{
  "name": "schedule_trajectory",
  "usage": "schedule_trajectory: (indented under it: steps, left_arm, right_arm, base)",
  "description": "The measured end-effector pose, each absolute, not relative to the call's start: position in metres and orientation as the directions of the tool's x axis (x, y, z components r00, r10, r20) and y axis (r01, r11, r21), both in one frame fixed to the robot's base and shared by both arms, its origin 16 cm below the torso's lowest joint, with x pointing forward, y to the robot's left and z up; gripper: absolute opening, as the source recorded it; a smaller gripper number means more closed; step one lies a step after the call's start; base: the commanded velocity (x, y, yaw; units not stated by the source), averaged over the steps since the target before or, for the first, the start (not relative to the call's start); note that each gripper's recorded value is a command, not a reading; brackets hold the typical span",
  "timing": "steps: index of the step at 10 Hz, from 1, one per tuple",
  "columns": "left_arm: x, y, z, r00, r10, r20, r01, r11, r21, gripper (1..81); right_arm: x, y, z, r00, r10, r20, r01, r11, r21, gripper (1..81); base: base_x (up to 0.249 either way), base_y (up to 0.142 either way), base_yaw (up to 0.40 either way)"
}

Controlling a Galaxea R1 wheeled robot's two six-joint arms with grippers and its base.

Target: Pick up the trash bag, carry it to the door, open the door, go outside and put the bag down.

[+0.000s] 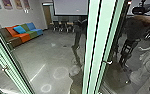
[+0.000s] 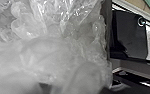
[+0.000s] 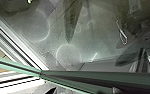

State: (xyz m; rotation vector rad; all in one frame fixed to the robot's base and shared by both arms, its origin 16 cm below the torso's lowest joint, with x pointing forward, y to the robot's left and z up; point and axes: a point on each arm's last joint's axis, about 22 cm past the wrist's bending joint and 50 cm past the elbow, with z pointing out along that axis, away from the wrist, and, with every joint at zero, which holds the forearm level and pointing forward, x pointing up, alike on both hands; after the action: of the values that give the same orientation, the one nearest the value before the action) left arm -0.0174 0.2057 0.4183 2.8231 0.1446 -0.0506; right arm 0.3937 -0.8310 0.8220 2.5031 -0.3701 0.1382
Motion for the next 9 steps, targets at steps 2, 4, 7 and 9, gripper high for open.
schedule_trajectory:
  steps: [2, 4, 7, 9]
  left_arm:
    - [-0.018, 0.206, 0.418, 0.994, 0.093, -0.051, 0.104, -0.946, 0.307, 1.0]
    - [-0.018, 0.203, 0.418, 0.994, 0.093, -0.052, 0.105, -0.945, 0.309, 1.0]
    - [-0.018, 0.204, 0.418, 0.994, 0.093, -0.052, 0.105, -0.945, 0.309, 1.0]
    - [-0.018, 0.203, 0.418, 0.994, 0.093, -0.053, 0.105, -0.945, 0.309, 1.0]
  right_arm:
    - [0.410, -0.835, 0.825, 0.942, -0.206, 0.263, -0.322, -0.774, 0.545, 81.1]
    - [0.418, -0.832, 0.827, 0.946, -0.189, 0.262, -0.310, -0.762, 0.568, 81.1]
    - [0.433, -0.819, 0.809, 0.951, -0.100, 0.292, -0.262, -0.760, 0.594, 81.1]
    - [0.443, -0.811, 0.799, 0.943, -0.041, 0.330, -0.247, -0.750, 0.613, 81.1]
  base:
    - [0.000, 0.000, 0.000]
    - [0.000, 0.000, 0.000]
    - [0.000, 0.000, 0.000]
    - [0.000, 0.000, 0.000]
